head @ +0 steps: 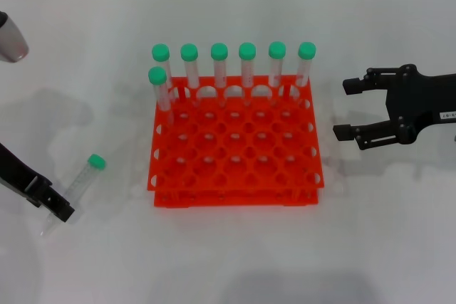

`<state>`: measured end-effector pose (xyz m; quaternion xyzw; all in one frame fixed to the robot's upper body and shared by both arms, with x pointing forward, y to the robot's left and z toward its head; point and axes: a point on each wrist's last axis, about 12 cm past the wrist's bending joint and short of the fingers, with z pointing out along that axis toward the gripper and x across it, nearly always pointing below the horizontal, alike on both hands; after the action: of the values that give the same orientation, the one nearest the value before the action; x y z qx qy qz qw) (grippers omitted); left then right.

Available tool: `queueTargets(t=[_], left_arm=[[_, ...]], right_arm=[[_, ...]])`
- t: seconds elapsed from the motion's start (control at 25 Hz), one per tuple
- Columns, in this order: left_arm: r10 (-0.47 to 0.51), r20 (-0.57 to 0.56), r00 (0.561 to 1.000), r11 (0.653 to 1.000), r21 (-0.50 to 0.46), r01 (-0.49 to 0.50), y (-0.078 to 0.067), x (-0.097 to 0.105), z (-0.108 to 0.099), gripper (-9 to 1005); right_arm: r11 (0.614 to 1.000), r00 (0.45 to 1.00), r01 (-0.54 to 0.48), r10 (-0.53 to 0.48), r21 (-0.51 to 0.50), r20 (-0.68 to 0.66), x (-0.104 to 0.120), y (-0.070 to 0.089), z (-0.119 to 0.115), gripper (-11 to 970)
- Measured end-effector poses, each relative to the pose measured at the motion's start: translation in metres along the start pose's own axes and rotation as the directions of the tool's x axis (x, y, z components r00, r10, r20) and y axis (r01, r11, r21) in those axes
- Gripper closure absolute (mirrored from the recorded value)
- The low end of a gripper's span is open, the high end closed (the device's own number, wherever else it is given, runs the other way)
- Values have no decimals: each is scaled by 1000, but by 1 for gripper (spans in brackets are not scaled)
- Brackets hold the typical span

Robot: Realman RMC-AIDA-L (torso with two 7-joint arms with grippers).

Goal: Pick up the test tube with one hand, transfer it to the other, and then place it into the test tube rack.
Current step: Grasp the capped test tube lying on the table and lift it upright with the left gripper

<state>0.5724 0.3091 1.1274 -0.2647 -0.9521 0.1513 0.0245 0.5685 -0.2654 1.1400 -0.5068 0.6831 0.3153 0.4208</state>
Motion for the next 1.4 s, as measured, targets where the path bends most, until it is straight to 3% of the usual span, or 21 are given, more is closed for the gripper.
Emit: queueTargets(t=[1.4], left_arm=[[20,-31,999,999,-27,-21,-4,-2,9,579]], right_arm=[[1000,1000,-4,4,-2,1,3,1,0,117]])
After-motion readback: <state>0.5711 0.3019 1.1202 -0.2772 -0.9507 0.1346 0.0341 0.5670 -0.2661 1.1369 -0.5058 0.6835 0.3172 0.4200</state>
